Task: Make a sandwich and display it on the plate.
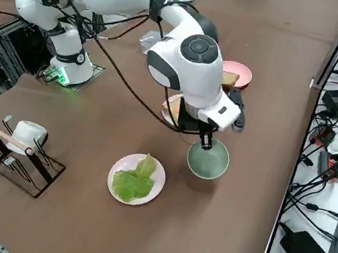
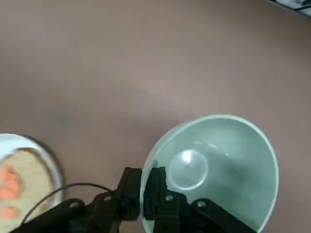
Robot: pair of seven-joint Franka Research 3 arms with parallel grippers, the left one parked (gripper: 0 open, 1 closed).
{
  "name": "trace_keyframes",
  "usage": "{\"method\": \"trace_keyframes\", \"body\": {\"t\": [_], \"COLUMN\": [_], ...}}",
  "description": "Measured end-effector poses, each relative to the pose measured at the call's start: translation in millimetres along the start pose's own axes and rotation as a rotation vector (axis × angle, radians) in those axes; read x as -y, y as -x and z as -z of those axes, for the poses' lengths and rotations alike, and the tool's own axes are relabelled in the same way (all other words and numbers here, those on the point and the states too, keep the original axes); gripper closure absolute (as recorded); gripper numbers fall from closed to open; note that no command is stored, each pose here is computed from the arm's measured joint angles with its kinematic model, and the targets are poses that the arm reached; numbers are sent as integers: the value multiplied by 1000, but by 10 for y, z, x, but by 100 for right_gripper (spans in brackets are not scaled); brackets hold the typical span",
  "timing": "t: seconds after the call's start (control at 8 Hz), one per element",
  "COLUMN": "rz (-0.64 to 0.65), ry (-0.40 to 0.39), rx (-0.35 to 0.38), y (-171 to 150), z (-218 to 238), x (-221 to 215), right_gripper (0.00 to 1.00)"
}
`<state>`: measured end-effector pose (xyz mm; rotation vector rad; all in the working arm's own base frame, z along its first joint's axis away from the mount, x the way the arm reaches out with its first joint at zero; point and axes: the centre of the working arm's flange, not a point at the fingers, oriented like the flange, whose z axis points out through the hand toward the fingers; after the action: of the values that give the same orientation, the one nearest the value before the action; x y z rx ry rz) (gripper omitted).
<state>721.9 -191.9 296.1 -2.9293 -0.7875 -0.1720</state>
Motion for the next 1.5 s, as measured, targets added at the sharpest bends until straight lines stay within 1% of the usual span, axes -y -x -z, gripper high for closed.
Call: {"method": "trace_keyframes", "body": {"t": [0.12, 0.25, 0.62, 0.75, 1.0, 1.25, 1.38, 1.5], "rz": [36, 56, 62, 77, 82, 98, 105, 107], "ry": [75, 127, 228, 264, 299, 331, 341, 343], "rx": [34, 61, 77, 70, 65, 77, 79, 79], "y": [59, 149, 447, 497, 579, 623, 626, 623], "z": [-87, -189, -513, -615, -706, -690, -684, -687], "x": [-108, -224, -565, -634, -725, -780, -790, -789], "right_gripper": [95, 95, 95, 95, 95, 95, 94, 81]}}
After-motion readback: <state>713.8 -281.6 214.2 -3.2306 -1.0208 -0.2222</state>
